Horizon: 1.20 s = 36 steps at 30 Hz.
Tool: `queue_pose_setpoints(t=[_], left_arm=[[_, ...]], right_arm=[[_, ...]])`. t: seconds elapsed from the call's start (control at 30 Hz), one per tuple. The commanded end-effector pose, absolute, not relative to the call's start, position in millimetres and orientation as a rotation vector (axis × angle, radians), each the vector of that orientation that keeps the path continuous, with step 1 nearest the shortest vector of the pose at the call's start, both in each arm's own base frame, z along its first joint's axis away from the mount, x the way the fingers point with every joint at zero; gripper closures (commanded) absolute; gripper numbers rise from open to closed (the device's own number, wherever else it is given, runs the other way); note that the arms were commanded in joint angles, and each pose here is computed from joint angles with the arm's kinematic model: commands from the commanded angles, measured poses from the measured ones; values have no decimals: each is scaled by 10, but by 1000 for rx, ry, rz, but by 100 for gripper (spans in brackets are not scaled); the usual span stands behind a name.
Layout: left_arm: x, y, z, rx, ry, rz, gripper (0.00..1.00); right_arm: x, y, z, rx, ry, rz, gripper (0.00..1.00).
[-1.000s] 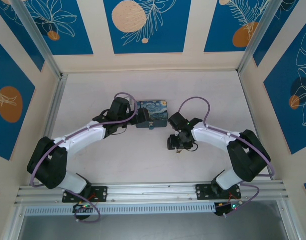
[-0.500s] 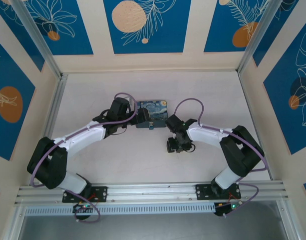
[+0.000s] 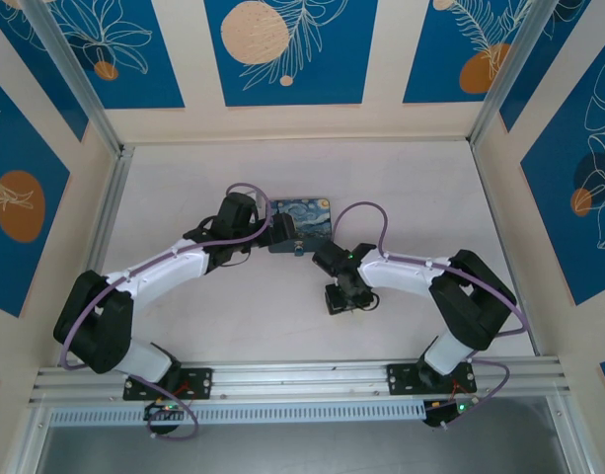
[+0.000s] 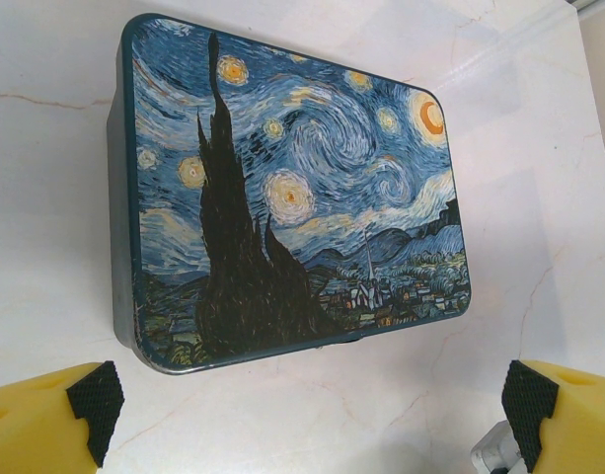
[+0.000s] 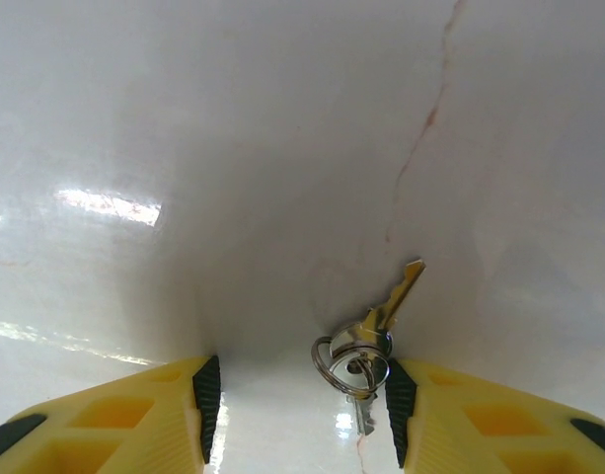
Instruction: Unlock the padlock with the key
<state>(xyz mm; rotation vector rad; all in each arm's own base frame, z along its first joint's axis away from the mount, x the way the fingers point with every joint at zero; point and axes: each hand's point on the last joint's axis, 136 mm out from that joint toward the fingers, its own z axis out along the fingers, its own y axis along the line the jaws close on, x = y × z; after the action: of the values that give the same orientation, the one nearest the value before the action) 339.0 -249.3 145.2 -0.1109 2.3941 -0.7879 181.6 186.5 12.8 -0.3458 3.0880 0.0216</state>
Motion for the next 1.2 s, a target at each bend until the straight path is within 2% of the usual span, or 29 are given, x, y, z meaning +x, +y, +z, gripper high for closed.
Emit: queue_pose_setpoints(t=[0.0,0.37,0.77,0.9,1.07,1.17], left_arm=[[3390,-2503,1500,-96,2374,-783,0],[3373,-2481,1522,-102,2370,-781,0],[3374,-2501,1495,-101,2376,-788,0],[3368,-2496,1501,-99,2378,-787,0],[3350,-2482,1526,-103,2375,-789,0],[3337,-2471,1532,-106,2376,-788,0]], right_arm=[[1771,1703,48,-293,3116,-119,49],[2089,1747,90,-185,3057,-92,55],[2115,1636,27,-127,3059,-109,62],[2108,1642,18,-128,3062,-97,72],[2093,1649,47,-132,3054,-61,91],[2106,1683,130,-132,3031,5,96]])
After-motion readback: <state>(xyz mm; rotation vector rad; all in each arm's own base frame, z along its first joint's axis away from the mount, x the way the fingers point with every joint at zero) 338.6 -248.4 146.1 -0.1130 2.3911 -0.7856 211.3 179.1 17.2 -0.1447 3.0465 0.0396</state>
